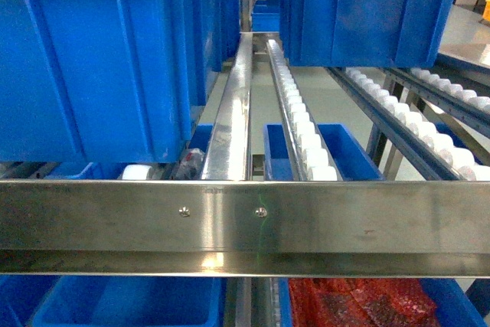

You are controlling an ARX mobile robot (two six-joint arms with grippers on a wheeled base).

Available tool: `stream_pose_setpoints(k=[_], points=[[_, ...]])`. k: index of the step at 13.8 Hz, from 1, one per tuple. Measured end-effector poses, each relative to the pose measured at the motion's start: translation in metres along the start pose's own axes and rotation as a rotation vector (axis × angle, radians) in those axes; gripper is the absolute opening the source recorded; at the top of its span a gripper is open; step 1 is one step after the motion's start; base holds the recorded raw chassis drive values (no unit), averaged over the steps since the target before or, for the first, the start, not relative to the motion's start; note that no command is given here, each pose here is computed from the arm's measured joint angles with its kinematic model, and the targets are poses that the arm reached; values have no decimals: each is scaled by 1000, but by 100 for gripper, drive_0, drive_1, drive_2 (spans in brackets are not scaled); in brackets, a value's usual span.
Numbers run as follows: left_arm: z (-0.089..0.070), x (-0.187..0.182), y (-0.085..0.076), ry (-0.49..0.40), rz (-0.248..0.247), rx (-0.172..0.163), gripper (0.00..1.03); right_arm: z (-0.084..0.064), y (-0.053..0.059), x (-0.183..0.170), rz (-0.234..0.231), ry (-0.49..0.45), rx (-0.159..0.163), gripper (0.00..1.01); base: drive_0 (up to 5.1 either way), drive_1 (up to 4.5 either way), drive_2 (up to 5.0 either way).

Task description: Pick blue part to blue bin on bottom shelf

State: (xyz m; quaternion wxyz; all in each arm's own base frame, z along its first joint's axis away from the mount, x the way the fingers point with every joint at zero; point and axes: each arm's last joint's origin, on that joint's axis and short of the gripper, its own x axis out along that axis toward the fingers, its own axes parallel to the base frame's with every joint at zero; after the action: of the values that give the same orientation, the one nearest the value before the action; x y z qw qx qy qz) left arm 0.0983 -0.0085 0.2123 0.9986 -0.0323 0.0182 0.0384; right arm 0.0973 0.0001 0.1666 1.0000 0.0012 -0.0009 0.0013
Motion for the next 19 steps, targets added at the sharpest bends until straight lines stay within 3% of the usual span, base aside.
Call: stream_pose_setpoints(k=[19], points=[[0,0,0,0,0,0,43,0,0,0,-3,0,0,98,0,0,0]])
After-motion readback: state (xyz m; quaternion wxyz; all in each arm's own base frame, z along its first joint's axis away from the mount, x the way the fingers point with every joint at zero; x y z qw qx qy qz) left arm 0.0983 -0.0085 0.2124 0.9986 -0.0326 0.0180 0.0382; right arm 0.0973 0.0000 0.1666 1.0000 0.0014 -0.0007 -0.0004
